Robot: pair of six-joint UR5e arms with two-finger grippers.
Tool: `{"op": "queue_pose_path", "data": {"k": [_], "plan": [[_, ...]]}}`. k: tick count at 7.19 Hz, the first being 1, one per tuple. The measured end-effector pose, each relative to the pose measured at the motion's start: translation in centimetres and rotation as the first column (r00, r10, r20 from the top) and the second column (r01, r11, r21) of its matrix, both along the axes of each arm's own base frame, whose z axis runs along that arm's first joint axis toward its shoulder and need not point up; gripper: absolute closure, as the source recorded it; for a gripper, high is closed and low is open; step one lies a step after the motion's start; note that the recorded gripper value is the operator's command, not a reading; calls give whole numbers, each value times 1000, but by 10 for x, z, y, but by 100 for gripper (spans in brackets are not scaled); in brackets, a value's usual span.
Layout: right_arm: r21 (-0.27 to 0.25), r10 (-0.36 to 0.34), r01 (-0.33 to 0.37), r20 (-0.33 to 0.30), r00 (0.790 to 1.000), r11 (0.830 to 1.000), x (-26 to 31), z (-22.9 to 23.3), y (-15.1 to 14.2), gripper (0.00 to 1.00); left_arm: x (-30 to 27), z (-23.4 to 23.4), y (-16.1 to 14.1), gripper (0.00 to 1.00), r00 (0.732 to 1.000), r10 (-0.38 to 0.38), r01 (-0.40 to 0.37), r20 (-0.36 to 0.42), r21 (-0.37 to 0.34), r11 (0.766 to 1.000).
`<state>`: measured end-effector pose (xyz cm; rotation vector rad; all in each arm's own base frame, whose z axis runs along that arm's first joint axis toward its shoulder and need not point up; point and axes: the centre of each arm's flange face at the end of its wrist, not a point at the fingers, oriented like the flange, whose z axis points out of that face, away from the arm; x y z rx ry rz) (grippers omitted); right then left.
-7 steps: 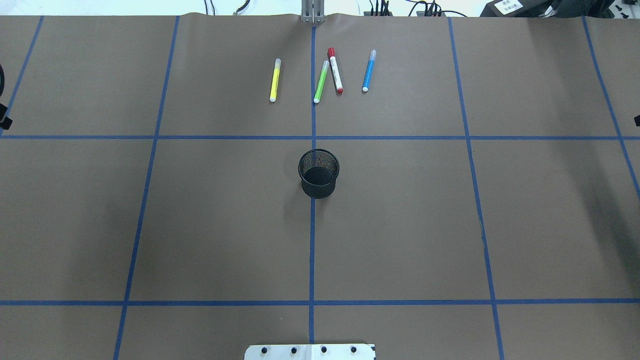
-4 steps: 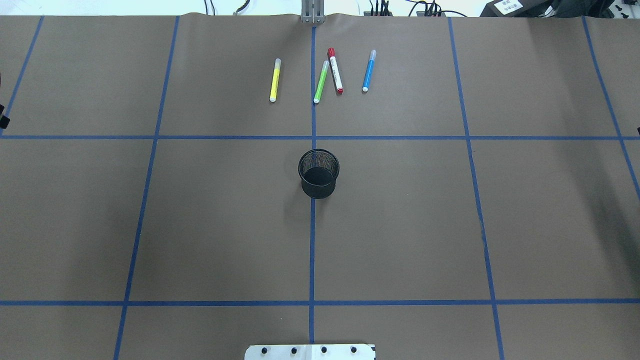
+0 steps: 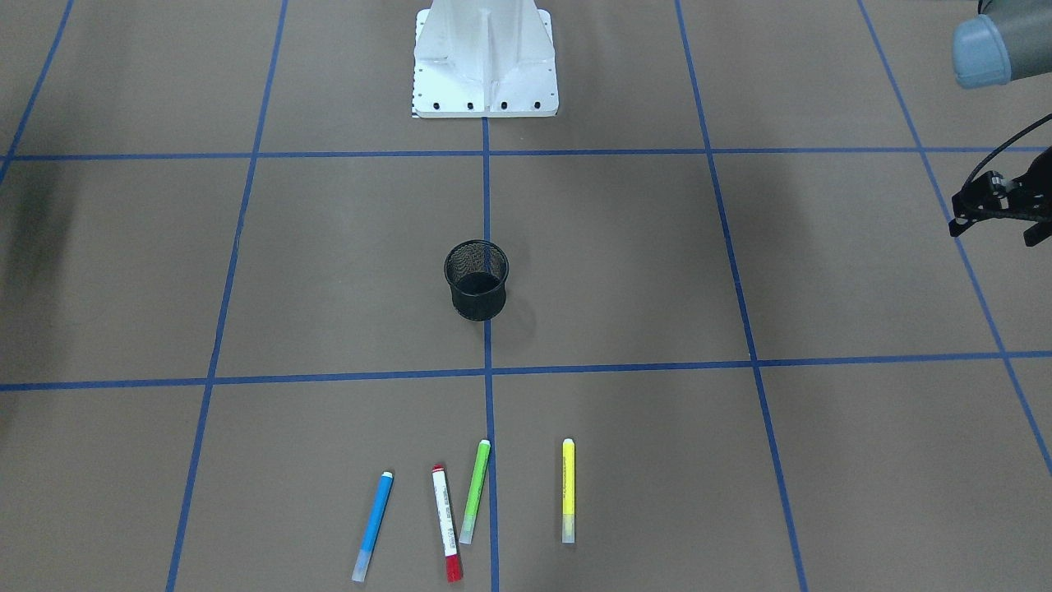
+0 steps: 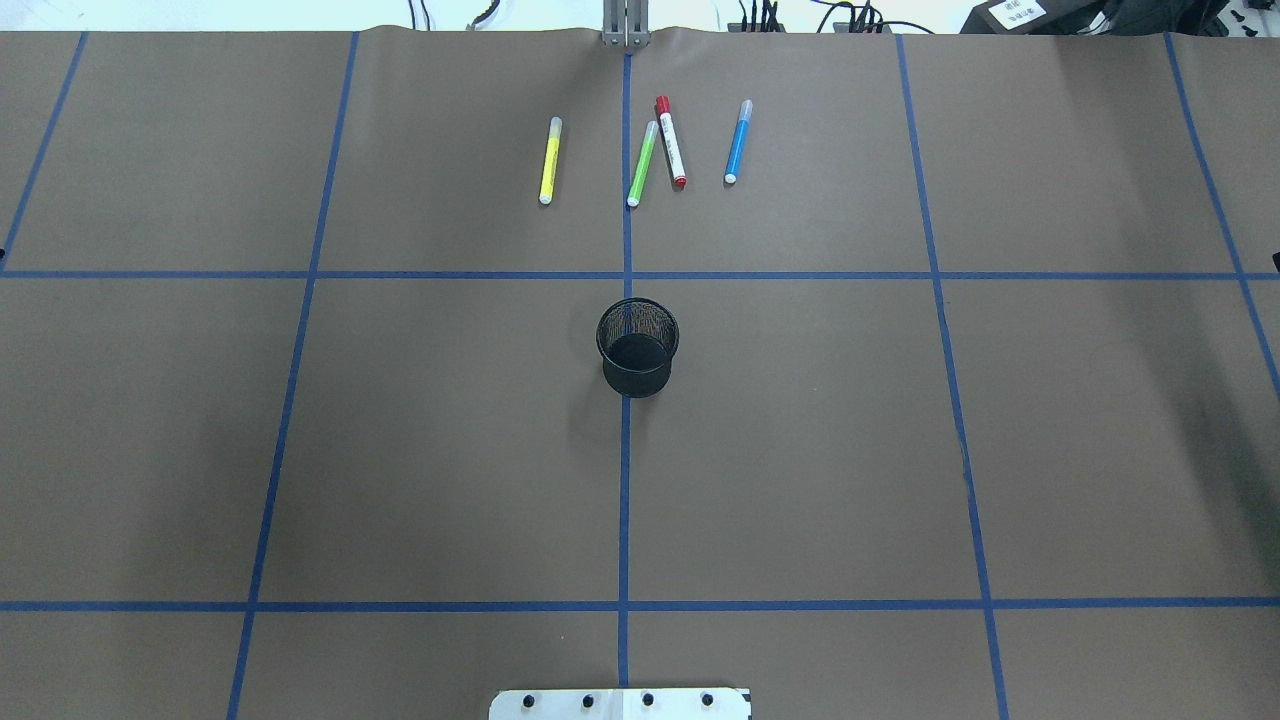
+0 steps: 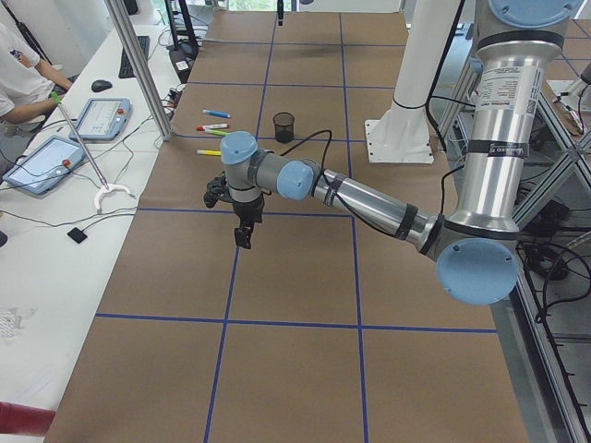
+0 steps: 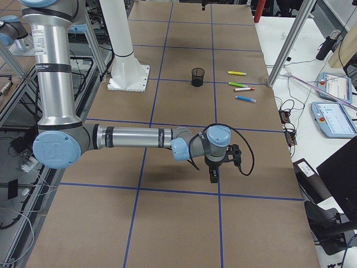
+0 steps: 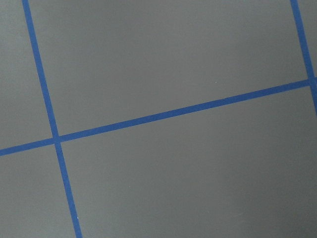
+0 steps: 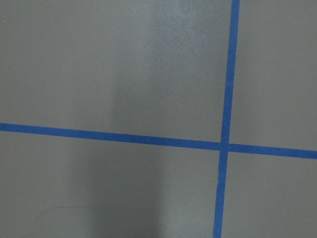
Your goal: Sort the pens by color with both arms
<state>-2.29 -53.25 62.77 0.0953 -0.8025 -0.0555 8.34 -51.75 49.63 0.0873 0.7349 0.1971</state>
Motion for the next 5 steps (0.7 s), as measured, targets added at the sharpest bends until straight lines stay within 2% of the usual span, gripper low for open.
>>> {"op": "queue_pose_path", "data": {"k": [3, 5], "plan": [[-20, 8, -8, -9, 1000, 1000, 2, -45, -8, 0, -4, 33, -9, 1, 1000, -16, 17, 8, -62, 998], [-20, 10, -10, -13, 1000, 1000, 4, -58, -8, 0, -5, 19, -7, 1, 1000, -13, 12, -27, -46, 999]]}}
